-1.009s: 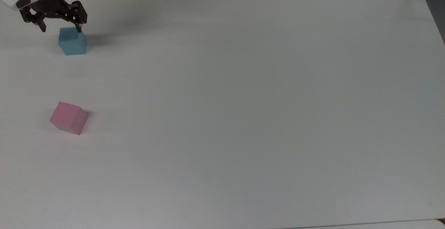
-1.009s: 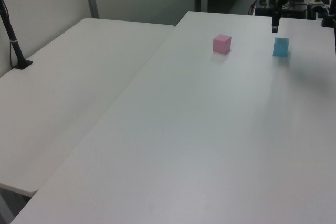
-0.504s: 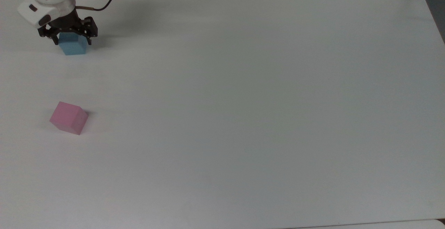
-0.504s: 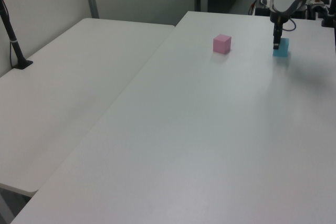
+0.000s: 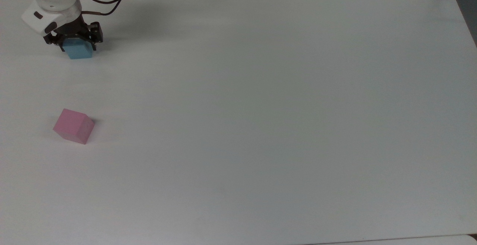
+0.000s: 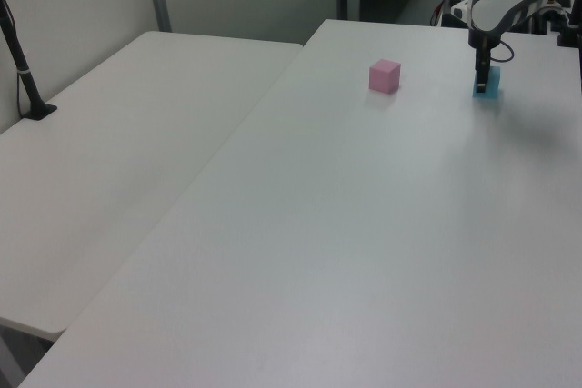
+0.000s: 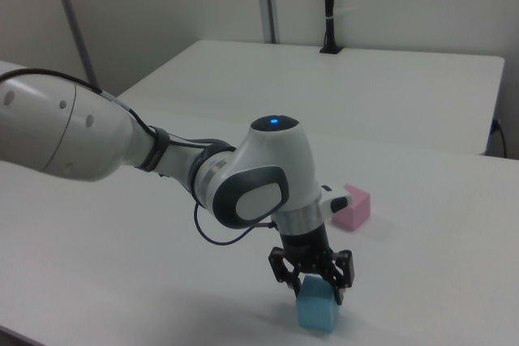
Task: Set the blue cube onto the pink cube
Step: 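Close the gripper on the light-blue cube, then lift the light-blue cube and carry it over the pink cube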
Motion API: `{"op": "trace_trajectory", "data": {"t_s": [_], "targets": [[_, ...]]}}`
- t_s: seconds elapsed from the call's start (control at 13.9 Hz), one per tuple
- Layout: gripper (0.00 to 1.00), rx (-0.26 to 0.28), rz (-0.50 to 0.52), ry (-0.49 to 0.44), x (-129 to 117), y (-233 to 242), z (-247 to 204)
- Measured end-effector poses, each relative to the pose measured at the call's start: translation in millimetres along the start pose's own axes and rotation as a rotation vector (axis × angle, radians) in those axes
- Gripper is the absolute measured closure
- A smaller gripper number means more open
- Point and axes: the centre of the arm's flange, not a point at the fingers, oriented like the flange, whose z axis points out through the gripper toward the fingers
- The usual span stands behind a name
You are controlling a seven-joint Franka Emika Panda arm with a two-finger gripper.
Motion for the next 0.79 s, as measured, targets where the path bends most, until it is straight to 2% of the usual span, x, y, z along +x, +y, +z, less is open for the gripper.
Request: {"op": "trace_trajectory", "data": {"t_s": [0.14,0.29,0.43,0.5,0.79], "targets": [[0.40,-0.001,-0.019,0.002,-1,1,-1],[0.41,-0.005,-0.019,0.005,0,5,-5],[0.41,0.018,0.000,-0.004,5,14,-24],[0.41,0.045,0.033,0.024,12,21,-44],[0.41,0.133,0.156,0.255,49,41,-131]]}}
